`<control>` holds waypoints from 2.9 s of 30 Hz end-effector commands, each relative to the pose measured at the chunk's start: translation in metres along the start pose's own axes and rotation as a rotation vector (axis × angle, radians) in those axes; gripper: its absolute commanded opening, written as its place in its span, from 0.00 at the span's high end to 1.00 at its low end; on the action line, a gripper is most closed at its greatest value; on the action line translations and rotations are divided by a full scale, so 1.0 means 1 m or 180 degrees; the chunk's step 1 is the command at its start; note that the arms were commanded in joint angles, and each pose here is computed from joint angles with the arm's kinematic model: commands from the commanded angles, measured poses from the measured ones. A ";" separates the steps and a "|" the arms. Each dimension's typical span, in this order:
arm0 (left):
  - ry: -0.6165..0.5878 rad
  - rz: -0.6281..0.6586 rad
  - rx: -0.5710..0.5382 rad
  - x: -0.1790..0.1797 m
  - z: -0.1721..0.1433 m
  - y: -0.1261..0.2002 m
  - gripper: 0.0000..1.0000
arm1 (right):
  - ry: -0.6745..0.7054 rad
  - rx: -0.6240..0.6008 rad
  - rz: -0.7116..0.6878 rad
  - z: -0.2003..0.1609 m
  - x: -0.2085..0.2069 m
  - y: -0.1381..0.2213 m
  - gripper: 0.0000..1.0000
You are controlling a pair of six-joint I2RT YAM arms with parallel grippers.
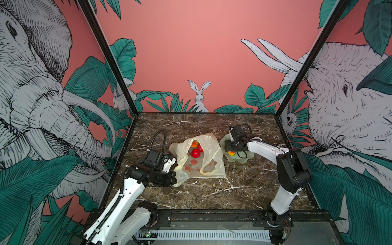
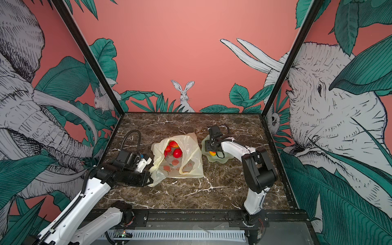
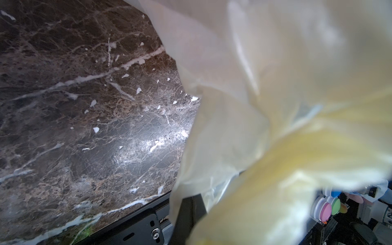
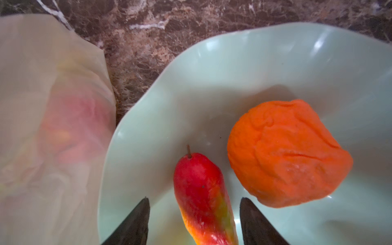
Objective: Take fruits out of the plastic bag
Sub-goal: Place the fake fruit on the plate, then take out the fake fruit from the plastic bag.
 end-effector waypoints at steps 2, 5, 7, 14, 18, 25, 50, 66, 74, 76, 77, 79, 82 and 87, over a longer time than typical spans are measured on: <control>0.0035 -0.0003 0.0098 0.002 -0.007 -0.004 1.00 | -0.0026 -0.0227 0.0040 0.016 0.004 0.022 0.34; 0.0046 0.0002 0.0112 0.002 -0.007 -0.004 1.00 | 0.0036 -0.0349 0.0037 0.023 0.007 0.036 0.34; 0.0044 -0.0004 0.0120 0.002 -0.007 -0.004 1.00 | 0.0141 -0.0511 -0.0057 0.030 0.012 0.053 0.34; 0.0049 -0.0018 0.0140 0.002 -0.008 -0.005 1.00 | 0.0863 -0.1359 0.0393 0.053 0.080 0.135 0.40; 0.0044 -0.0020 0.0143 0.001 -0.008 -0.005 1.00 | 0.1505 -0.1737 0.1361 0.038 0.145 0.183 0.42; 0.0039 -0.0044 0.0155 0.000 -0.008 -0.005 1.00 | 0.3193 -0.2069 0.2825 -0.049 0.221 0.244 0.41; 0.0015 -0.0057 0.0106 -0.001 -0.008 -0.003 1.00 | 0.4093 -0.1451 0.1602 -0.064 0.248 0.112 0.54; 0.0026 -0.0060 0.0139 -0.001 -0.009 -0.004 1.00 | 0.3867 -0.1496 0.1249 -0.053 0.247 0.067 0.57; 0.0062 0.0020 0.0114 0.003 -0.007 -0.005 1.00 | 0.3938 -0.1841 0.2060 -0.077 0.250 0.126 0.53; 0.0068 0.0028 0.0120 0.004 -0.007 -0.005 1.00 | 0.3991 -0.1844 0.2199 -0.087 0.248 0.133 0.53; 0.0071 0.0030 0.0125 0.004 -0.007 -0.005 1.00 | 0.4025 -0.1810 0.2236 -0.092 0.246 0.132 0.53; 0.0070 0.0037 0.0115 0.004 -0.007 -0.005 1.00 | 0.4091 -0.1686 0.2197 -0.099 0.241 0.123 0.53; 0.0048 0.0027 0.0079 0.003 -0.005 -0.002 1.00 | 0.4188 -0.1491 0.1976 -0.101 0.234 0.105 0.51; 0.0007 0.0033 -0.0044 0.001 0.000 0.002 1.00 | 0.4268 -0.1424 0.1519 -0.090 0.230 0.071 0.45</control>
Point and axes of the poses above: each gripper's point midway between its finger pads, its own y axis back along the fingers, its own x axis along the line the jaws close on, z = x × y, the point moved 1 cm from there along y, back along the fingers
